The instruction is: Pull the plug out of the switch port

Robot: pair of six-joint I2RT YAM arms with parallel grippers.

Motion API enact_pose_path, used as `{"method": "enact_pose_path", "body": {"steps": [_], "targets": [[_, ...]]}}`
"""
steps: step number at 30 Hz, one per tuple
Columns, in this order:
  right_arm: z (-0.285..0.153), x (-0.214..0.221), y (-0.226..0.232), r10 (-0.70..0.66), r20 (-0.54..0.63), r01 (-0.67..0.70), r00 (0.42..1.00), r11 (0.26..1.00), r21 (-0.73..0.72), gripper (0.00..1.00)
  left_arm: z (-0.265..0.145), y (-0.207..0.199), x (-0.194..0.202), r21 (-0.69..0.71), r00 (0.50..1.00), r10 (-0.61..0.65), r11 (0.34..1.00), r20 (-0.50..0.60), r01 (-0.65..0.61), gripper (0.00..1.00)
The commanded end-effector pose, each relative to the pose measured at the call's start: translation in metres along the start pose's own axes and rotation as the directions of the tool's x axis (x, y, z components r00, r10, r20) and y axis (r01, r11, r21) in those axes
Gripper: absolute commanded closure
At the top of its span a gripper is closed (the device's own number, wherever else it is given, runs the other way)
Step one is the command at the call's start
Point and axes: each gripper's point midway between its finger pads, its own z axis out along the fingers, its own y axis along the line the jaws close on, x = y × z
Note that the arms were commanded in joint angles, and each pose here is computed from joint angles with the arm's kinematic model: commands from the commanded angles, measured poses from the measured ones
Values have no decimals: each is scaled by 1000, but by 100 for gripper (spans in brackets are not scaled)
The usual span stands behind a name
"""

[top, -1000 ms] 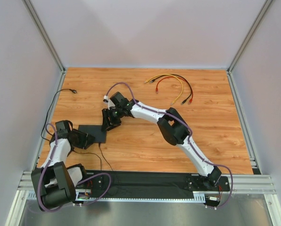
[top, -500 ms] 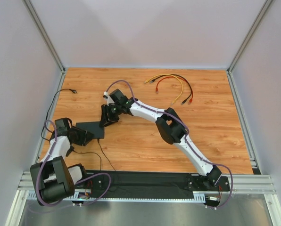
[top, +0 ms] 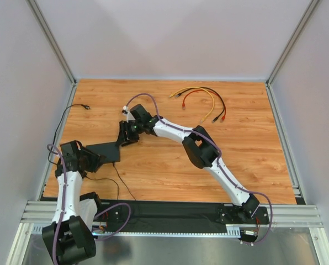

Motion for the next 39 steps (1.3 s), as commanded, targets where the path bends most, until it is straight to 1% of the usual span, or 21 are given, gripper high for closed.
{"method": "enact_pose_path", "body": {"steps": [1, 3, 10, 15, 20, 21, 23, 24, 26, 27, 28, 30, 31, 33, 34, 35, 36, 37, 39], "targets": [[-26, -23, 12, -54, 80, 54, 995, 998, 12, 52, -18, -20, -4, 75, 997, 79, 994, 19, -80, 55], [-33, -27, 15, -72, 96, 70, 993, 997, 21, 51, -23, -28, -4, 113, 994, 103, 988, 28, -105, 54], [-45, -16, 9, -97, 92, 92, 991, 994, 54, 50, -38, -53, -1, 255, 976, 210, 943, 51, -216, 51], [-54, -14, 9, -120, 93, 113, 988, 990, 81, 49, -42, -60, 3, 296, 966, 254, 921, 43, -255, 51], [-66, -10, 8, -148, 95, 137, 984, 984, 117, 45, -43, -61, -2, 262, 954, 300, 919, 27, -296, 51], [-67, -7, 5, -146, 90, 134, 985, 983, 129, 43, -43, -62, -4, 260, 947, 320, 912, 30, -317, 51], [-75, -11, 8, -156, 111, 139, 981, 979, 150, 42, -46, -65, -7, 247, 940, 341, 909, 17, -335, 51], [-75, -3, 3, -149, 96, 133, 984, 979, 154, 41, -49, -71, -11, 251, 929, 368, 897, 31, -364, 51], [-82, -2, 11, -158, 114, 141, 981, 980, 143, 40, -48, -71, -12, 247, 920, 391, 890, 17, -383, 51], [-82, 16, -4, -130, 89, 114, 988, 980, 162, 39, -50, -72, -16, 229, 911, 410, 885, 28, -406, 51], [-89, 16, 1, -136, 106, 119, 985, 980, 159, 39, -48, -70, -18, 215, 909, 415, 886, 25, -411, 51], [-92, 24, -5, -125, 118, 106, 985, 981, 162, 38, -46, -68, -23, 187, 906, 422, 888, 34, -420, 51], [-94, 39, -16, -102, 102, 81, 990, 979, 185, 38, -41, -65, -24, 168, 909, 417, 894, 19, -414, 51], [-93, 48, -18, -83, 115, 62, 990, 983, 175, 38, -35, -60, -27, 139, 913, 408, 904, 6, -405, 51], [-93, 61, -27, -58, 105, 39, 993, 983, 179, 38, -29, -56, -28, 117, 919, 393, 914, -13, -389, 51], [-89, 63, -20, -67, 125, 47, 990, 987, 151, 39, -26, -55, -29, 110, 921, 389, 916, -21, -385, 51], [-85, 64, -16, -39, 146, 21, 988, 992, 124, 39, -22, -55, -29, 106, 922, 387, 918, -30, -382, 51], [-83, 68, -13, -32, 153, 15, 988, 994, 110, 39, -15, -52, -29, 89, 925, 375, 925, -58, -369, 51], [-75, 78, -6, -12, 175, -1, 985, 997, 75, 41, -10, -55, -32, 89, 927, 367, 929, -77, -361, 52]]}}
